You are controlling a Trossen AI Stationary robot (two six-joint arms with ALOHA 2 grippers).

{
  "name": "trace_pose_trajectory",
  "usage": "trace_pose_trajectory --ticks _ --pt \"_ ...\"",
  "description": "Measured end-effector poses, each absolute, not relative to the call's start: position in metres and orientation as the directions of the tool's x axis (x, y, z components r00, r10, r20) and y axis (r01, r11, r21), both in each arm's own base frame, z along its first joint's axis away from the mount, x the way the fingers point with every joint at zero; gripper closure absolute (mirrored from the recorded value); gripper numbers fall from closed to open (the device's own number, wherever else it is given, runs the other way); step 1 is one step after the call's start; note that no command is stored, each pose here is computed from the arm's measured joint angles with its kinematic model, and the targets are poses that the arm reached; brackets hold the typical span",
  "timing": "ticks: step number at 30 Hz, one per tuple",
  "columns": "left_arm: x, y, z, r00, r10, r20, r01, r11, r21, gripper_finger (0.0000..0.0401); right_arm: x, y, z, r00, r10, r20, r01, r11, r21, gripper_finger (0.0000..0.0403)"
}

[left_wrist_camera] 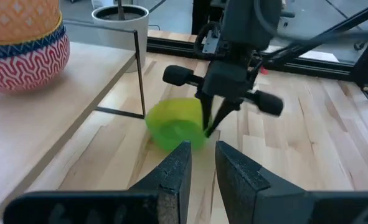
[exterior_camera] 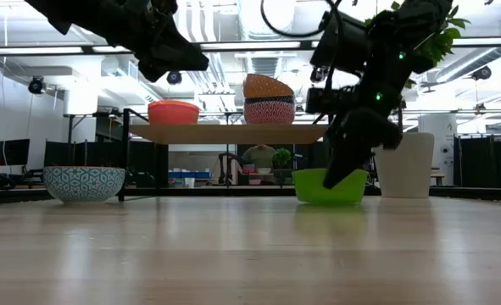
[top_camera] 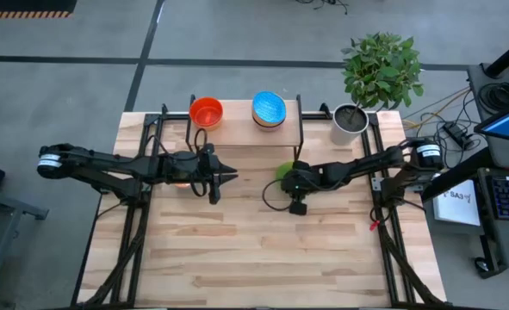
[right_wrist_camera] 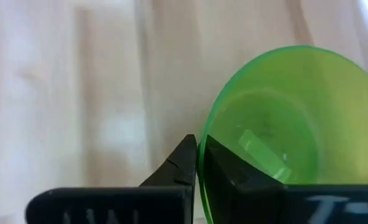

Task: Place and stack bowls onto a shelf
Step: Stack the green bowl on top of the orange bowl on the shelf

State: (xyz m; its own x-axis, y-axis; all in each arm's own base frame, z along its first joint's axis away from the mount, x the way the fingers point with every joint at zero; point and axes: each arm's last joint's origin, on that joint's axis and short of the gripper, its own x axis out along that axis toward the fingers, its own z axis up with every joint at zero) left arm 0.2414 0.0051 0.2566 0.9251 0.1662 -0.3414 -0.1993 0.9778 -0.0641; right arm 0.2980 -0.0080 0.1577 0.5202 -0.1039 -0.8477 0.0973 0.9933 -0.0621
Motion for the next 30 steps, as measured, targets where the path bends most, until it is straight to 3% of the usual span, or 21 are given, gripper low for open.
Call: trace_pose_trajectory --ticks 3,7,11,15,20,30 --pt "0.242 0.005 0.259 0.929 0.164 -0.333 -0.191 0.98 -0.049 0.0342 0.3 -0.005 0.169 0.589 0.023 -0.808 0.002 1.0 0.031 0.0393" --pt "0.244 0.003 0.264 0.942 0.107 -0.318 -0.128 0.991 -0.046 0.0321 0.307 0.003 0.186 0.678 0.31 -0.667 -0.243 0.95 0.195 0.0394" --pt "0.245 -0.002 0.27 0.963 -0.025 -0.269 0.006 0.997 -0.072 0.028 0.314 0.01 0.201 0.681 0.558 -0.474 -0.498 0.827 0.259 0.0394" --pt "0.25 -0.009 0.276 0.956 -0.228 -0.182 0.212 0.971 -0.107 0.0229 0.318 0.016 0.213 0.597 0.747 -0.291 -0.707 0.662 0.25 0.0394" --pt "0.264 -0.019 0.274 0.909 -0.409 -0.078 0.403 0.911 -0.09 0.0187 0.317 0.019 0.219 0.561 0.792 -0.243 -0.773 0.606 0.19 0.0394" --pt "0.292 -0.022 0.247 0.903 -0.417 -0.109 0.406 0.908 -0.105 0.0186 0.316 0.021 0.219 0.501 0.839 -0.213 -0.825 0.537 0.176 0.0394"
